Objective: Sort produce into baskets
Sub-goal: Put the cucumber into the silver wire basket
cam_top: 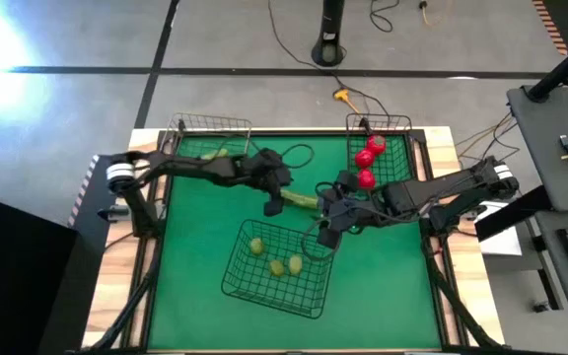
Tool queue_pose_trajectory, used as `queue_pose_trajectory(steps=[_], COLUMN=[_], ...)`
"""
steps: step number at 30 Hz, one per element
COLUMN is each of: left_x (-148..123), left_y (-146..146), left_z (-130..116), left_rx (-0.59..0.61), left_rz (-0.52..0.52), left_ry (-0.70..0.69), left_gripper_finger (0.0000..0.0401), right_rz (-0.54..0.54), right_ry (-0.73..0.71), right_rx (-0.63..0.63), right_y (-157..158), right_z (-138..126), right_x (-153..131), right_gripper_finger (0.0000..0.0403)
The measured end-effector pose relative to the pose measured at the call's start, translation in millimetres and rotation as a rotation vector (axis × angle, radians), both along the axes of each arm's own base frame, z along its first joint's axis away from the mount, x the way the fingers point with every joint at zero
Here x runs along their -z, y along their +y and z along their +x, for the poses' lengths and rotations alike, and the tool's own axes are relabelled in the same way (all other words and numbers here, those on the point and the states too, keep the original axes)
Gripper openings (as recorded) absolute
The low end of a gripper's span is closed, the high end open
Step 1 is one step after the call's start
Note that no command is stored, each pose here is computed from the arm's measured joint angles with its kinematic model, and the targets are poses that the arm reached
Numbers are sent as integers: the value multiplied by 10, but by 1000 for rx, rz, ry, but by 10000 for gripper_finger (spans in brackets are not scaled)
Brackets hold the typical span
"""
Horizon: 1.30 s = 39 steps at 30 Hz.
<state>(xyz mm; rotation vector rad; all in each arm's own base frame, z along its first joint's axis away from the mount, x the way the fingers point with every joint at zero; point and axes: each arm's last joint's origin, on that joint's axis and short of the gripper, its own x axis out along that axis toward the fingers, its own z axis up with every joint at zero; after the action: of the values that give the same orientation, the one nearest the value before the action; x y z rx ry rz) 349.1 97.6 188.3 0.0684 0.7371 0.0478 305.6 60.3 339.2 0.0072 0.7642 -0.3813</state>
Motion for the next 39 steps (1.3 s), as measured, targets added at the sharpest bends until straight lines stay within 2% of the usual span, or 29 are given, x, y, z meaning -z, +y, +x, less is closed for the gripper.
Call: queue_pose_trajectory(steps=[7, 11, 19, 22, 25, 30, 35, 39], left_x=[315, 442, 660, 689, 678, 480, -52, -496], left_y=[71, 62, 109, 96, 92, 82, 18, -72], left_z=[277, 330, 447, 466, 453, 393, 223, -51], left_rx=[107, 201, 144, 131, 103, 27, 26, 52], left_rz=[-13, -74, -76, -78, -69, -64, -59, -47], left_ry=[96, 158, 200, 201, 192, 178, 86, -27], left_gripper_finger=[323, 323, 295, 268, 224, 142, 141, 152], right_rz=[24, 36, 54, 54, 53, 47, 60, 69], right_ry=[41, 93, 137, 138, 139, 148, 141, 117], right_rx=[13, 38, 88, 83, 82, 74, 78, 77], right_y=[86, 104, 88, 99, 99, 94, 83, 73], right_z=[-33, -94, -149, -151, -156, -170, -218, -252], right_x=[144, 237, 305, 305, 303, 286, 167, 102], right_gripper_finger=[260, 250, 237, 237, 239, 236, 235, 233])
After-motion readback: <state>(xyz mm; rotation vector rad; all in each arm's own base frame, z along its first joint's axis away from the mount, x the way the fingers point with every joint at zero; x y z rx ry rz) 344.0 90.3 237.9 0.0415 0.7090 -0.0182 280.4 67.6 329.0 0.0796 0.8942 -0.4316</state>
